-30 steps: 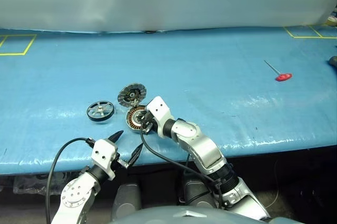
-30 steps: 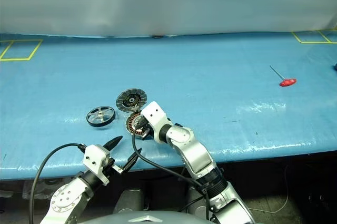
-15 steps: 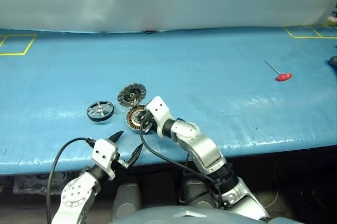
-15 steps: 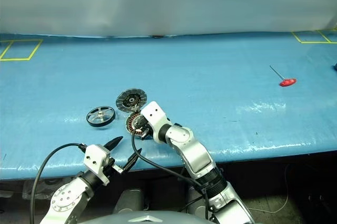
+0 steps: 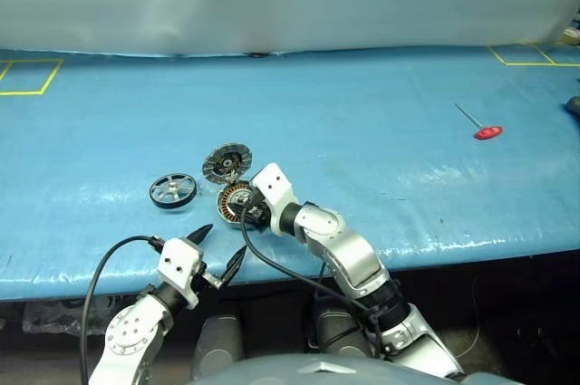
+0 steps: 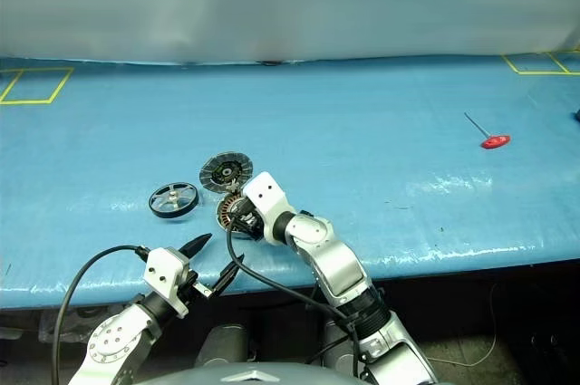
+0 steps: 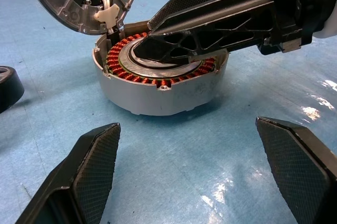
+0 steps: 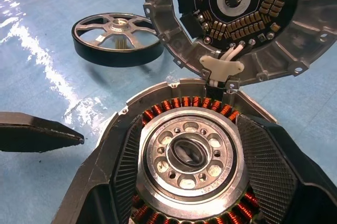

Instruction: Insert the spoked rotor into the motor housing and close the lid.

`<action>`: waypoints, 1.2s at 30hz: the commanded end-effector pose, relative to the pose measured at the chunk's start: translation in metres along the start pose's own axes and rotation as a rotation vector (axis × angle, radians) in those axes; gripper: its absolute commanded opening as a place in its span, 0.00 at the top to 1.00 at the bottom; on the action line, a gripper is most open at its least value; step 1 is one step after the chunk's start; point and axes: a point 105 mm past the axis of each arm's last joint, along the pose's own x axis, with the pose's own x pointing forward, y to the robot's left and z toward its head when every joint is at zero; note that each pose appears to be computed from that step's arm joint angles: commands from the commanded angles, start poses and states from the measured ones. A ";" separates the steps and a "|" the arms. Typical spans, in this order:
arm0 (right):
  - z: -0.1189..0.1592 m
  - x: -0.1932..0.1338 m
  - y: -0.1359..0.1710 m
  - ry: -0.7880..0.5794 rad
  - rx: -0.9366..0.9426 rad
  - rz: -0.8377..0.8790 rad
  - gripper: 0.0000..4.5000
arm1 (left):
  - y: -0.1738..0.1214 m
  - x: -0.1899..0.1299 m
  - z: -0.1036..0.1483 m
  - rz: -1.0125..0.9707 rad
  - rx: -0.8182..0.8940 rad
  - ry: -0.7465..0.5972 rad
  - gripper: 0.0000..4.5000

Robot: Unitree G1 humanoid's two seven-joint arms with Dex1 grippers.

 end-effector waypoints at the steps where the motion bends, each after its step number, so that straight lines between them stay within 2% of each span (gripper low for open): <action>1: 0.033 -0.008 0.003 -0.108 -0.008 0.014 0.42 | -0.001 0.000 0.006 -0.010 0.000 -0.027 0.00; 4: 0.041 -0.015 0.004 -0.125 -0.010 0.012 0.61 | -0.001 0.000 0.005 -0.014 0.000 -0.027 0.00; 9: 0.039 -0.022 0.015 -0.081 -0.088 0.041 0.99 | -0.002 0.000 0.005 -0.021 0.001 -0.024 0.00; 14: 0.031 -0.021 0.025 -0.027 -0.166 0.088 1.00 | -0.001 0.000 0.006 -0.022 0.002 -0.023 0.00; 19: 0.027 -0.016 0.020 0.049 -0.305 0.082 1.00 | -0.002 -0.001 0.006 -0.027 0.004 -0.020 0.00; 36: 0.023 -0.001 0.001 0.141 -0.368 0.059 1.00 | -0.001 -0.001 0.008 -0.015 0.001 -0.027 0.00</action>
